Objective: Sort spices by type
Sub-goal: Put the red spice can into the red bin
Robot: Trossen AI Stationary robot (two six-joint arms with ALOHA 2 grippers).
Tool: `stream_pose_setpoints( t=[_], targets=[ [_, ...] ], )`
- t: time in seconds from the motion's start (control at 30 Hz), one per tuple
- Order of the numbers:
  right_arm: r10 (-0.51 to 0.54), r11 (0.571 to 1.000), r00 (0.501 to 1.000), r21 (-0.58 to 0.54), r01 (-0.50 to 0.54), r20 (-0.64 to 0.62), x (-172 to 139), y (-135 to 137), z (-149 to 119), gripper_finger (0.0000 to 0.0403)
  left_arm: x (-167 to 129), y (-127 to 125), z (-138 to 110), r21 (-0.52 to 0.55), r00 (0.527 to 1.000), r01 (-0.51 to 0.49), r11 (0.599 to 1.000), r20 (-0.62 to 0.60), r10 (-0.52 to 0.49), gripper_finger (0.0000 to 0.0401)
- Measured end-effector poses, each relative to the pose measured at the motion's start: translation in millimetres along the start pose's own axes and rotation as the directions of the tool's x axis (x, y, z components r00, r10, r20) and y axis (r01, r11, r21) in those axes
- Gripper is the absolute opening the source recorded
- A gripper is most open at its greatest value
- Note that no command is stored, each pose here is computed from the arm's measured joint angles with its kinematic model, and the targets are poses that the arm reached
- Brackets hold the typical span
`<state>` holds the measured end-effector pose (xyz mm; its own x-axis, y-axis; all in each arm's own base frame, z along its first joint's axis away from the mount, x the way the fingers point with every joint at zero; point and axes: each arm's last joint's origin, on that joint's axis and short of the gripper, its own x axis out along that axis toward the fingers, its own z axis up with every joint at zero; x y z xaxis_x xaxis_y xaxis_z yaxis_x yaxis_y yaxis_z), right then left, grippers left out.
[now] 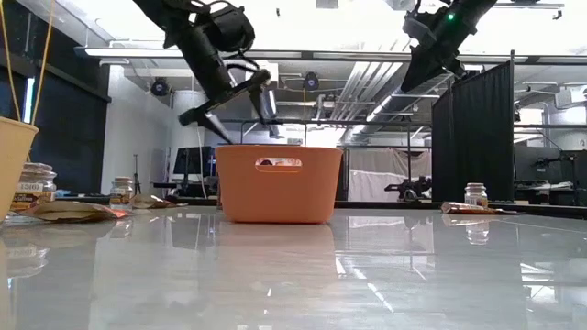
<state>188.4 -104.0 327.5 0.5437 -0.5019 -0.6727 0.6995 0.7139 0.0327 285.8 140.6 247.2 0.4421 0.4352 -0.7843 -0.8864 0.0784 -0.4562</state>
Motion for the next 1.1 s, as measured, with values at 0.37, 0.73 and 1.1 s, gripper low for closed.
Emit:
stream_pose_setpoints(
  t=[0.37, 0.73, 1.1],
  targets=[
    [-0.007, 1.0, 1.0, 0.0, 0.007, 0.003, 0.0, -0.2, 0.2, 0.0, -0.9, 0.2, -9.3, -0.011, 0.973, -0.226, 0.974, 0.031, 0.227, 0.0321],
    [0.004, 1.0, 1.0, 0.015, -0.004, -0.025, 7.1, 1.7, -0.2, 0.0, 31.0, -21.6, -13.0, 0.12, 0.836, -0.547, 0.829, 0.02, 0.549, 0.0321],
    [0.005, 1.0, 1.0, -0.001, -0.005, -0.027, 7.4, 1.8, -0.3, 0.0, 31.0, -33.6, -14.8, 0.092, 0.89, -0.456, 0.885, 0.023, 0.456, 0.0321]
  ],
)
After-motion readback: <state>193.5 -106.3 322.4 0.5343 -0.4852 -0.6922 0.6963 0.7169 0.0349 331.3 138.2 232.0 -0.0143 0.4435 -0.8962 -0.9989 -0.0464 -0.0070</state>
